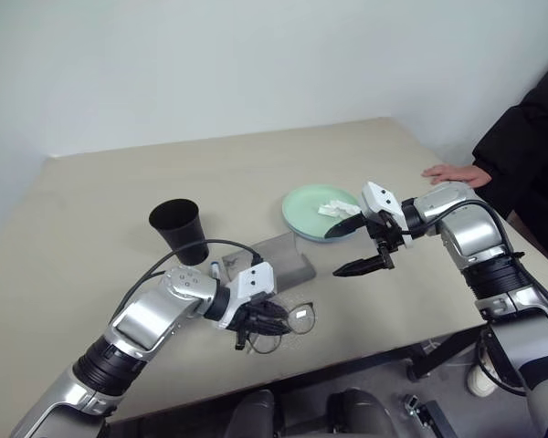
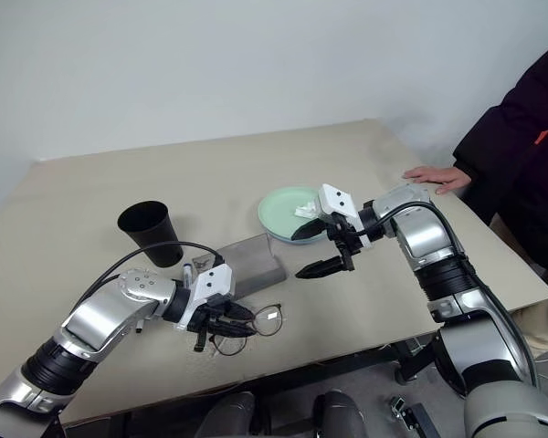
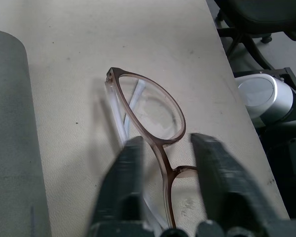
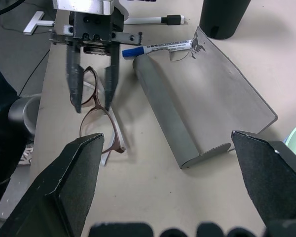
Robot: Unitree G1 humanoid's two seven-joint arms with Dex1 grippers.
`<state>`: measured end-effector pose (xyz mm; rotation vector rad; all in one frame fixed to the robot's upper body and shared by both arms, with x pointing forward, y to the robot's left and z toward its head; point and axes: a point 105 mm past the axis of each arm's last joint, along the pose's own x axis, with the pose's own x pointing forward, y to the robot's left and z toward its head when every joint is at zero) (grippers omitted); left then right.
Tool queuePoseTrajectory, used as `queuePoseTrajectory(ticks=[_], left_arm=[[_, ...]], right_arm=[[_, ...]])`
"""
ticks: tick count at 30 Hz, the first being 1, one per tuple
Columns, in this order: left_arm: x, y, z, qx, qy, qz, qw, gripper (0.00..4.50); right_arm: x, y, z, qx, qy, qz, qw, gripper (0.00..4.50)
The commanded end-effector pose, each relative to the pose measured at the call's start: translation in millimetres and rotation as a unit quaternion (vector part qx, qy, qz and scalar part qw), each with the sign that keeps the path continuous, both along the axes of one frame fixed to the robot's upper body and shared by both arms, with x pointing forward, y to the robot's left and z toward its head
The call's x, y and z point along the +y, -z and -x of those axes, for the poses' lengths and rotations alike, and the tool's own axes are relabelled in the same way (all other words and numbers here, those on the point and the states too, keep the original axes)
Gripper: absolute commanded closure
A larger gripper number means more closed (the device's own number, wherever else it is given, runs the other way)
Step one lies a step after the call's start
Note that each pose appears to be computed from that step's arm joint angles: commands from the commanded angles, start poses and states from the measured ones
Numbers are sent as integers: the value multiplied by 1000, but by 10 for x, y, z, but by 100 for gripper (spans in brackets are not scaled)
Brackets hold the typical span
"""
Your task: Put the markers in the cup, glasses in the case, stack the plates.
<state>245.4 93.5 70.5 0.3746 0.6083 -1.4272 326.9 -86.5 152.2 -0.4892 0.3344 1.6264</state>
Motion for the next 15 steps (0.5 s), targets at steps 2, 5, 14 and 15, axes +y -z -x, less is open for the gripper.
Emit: queuePoseTrajectory(ticks=[2,5,14,15], left_arm=[[12,-70,-54,-21,1,-3,1000,449],[13,-115,-90,-31,-1,-2,1000,449],[14,-555,-387,-53,-28,59,996,449],[19,-585,-407,-53,-31,62,996,449]], right_arm=[[46,-99,18,-20,-10,-11,1000,0],[45,-98,19,-20,-11,-10,1000,0],[63,-97,3,-22,-13,-8,1000,0],[63,-98,1,-22,-13,-8,1000,0]])
